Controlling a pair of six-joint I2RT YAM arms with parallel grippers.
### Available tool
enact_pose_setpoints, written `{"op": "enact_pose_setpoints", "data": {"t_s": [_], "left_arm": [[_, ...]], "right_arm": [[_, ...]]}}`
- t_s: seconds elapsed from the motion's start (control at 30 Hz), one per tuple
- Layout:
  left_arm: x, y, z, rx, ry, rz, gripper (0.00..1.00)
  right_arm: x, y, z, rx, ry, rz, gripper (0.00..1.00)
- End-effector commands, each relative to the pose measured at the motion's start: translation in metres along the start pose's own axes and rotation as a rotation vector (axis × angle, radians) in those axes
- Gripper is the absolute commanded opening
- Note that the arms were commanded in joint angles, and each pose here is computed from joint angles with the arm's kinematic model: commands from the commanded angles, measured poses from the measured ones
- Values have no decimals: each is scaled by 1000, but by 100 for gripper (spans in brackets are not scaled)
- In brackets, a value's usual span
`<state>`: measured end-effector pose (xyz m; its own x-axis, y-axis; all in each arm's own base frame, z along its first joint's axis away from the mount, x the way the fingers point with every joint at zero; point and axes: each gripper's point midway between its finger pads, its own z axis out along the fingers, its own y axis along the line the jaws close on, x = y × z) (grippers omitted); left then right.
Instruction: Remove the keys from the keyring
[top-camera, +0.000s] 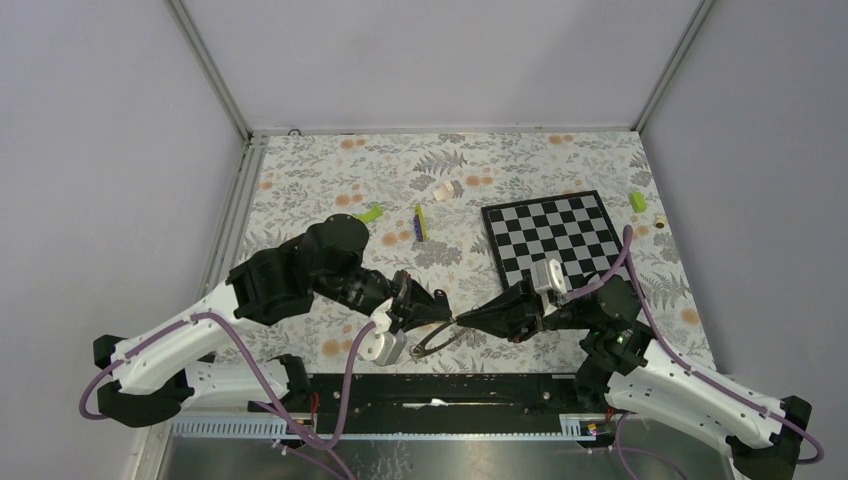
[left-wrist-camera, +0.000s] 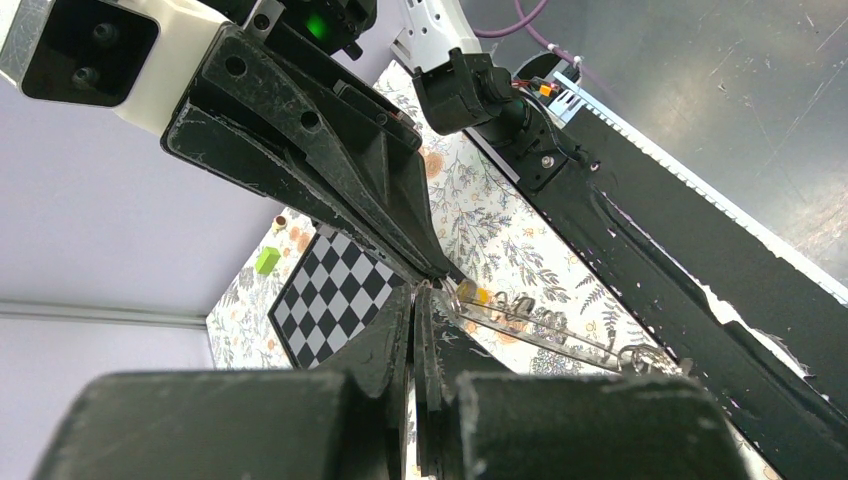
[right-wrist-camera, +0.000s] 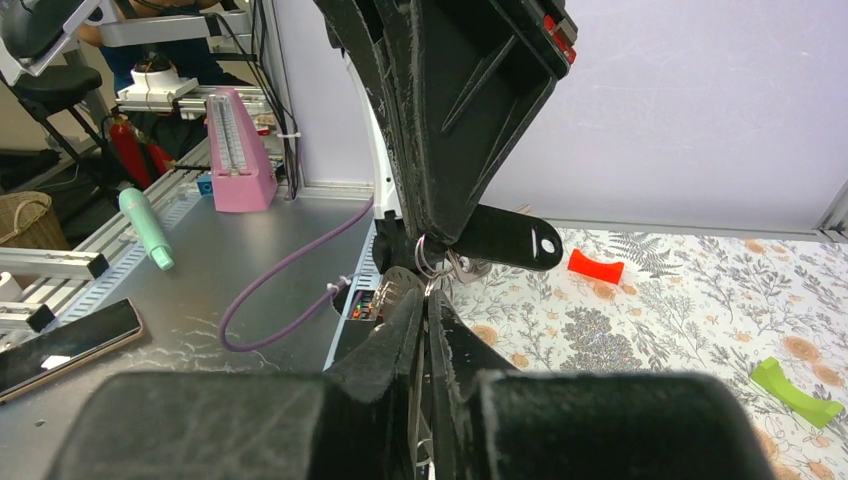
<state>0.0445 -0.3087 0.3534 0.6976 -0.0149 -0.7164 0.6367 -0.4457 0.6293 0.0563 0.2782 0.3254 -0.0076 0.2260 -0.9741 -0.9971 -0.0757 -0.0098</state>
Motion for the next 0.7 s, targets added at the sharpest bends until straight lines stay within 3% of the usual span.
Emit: {"op": "enact_pose_setpoints", "data": {"t_s": [0.0,0.43,0.67], "left_arm": [[-16,6,-2,-18,-50,48,0],[-15,6,-1,-13,-52,45,0],[-16,6,-1,-14,-52,45,0]], "right_arm": [[-13,3,-1,-9,-45,-43,9],[-17,5,-8,15,-70,-52,8],[-16,3,-7,18,-66,-47,22]]}}
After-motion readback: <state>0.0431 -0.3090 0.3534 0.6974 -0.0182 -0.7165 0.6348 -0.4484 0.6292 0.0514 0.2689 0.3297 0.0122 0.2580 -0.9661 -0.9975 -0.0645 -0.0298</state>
